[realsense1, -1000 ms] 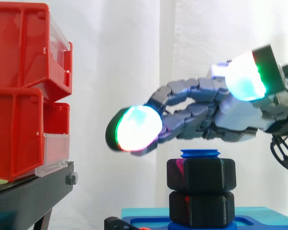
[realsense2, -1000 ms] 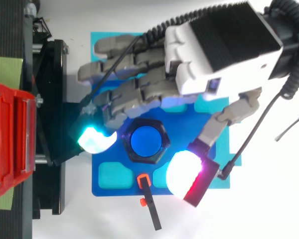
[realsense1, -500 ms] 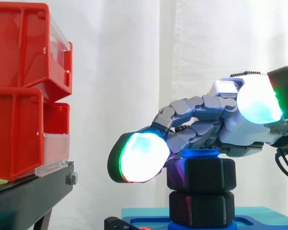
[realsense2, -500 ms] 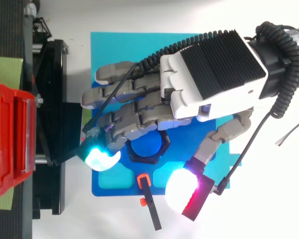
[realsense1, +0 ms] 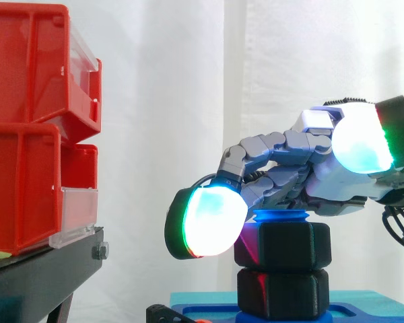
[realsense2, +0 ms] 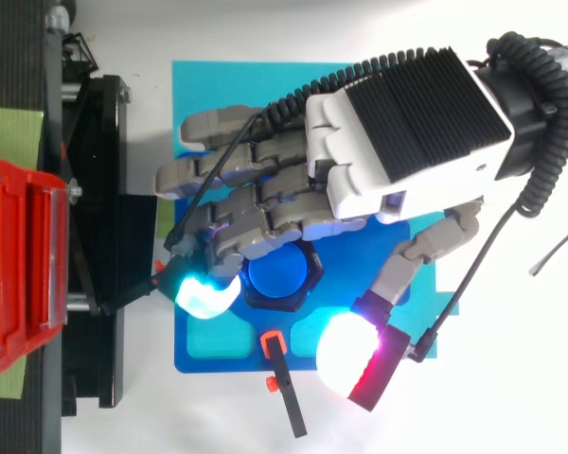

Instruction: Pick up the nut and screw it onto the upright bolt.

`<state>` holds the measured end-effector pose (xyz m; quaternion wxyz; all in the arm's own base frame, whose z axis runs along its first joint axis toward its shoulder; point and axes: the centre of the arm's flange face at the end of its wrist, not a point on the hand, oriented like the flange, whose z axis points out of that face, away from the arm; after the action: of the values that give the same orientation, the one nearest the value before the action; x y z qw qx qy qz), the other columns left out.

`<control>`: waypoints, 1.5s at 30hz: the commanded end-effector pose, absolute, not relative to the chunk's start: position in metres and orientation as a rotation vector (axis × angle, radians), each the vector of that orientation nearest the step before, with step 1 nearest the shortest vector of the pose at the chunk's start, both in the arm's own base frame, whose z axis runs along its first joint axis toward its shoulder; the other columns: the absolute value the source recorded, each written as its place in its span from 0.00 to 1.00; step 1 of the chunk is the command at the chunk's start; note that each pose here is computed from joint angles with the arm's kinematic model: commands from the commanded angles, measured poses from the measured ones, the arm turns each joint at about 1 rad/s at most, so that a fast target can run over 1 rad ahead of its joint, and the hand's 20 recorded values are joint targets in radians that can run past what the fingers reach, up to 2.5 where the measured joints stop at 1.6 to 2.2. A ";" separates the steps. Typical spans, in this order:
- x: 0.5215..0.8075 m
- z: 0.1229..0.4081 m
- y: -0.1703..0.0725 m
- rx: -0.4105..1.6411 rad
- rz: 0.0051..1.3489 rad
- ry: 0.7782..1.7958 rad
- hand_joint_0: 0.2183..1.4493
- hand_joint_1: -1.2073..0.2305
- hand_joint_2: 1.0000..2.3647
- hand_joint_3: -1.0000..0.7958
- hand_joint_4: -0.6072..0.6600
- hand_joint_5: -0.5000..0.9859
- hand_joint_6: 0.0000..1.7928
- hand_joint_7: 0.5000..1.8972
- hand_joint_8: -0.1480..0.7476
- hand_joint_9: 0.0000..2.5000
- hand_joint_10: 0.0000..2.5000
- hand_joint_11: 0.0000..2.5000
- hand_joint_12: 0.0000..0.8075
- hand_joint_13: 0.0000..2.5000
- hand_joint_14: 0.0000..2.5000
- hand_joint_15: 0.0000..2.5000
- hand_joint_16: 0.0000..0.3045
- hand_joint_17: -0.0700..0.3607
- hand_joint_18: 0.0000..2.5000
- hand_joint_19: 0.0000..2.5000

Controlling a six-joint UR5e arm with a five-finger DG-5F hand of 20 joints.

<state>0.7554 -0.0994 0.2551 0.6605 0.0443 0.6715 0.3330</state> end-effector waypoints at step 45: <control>0.756 0.238 -0.127 0.089 0.739 1.504 0.18 0.67 0.00 0.28 0.68 0.32 0.28 0.65 0.50 0.28 0.00 0.00 0.29 0.16 0.00 0.00 0.08 0.28 0.05 0.00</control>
<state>0.7562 -0.1258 0.2380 0.6686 0.0397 0.6665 0.3274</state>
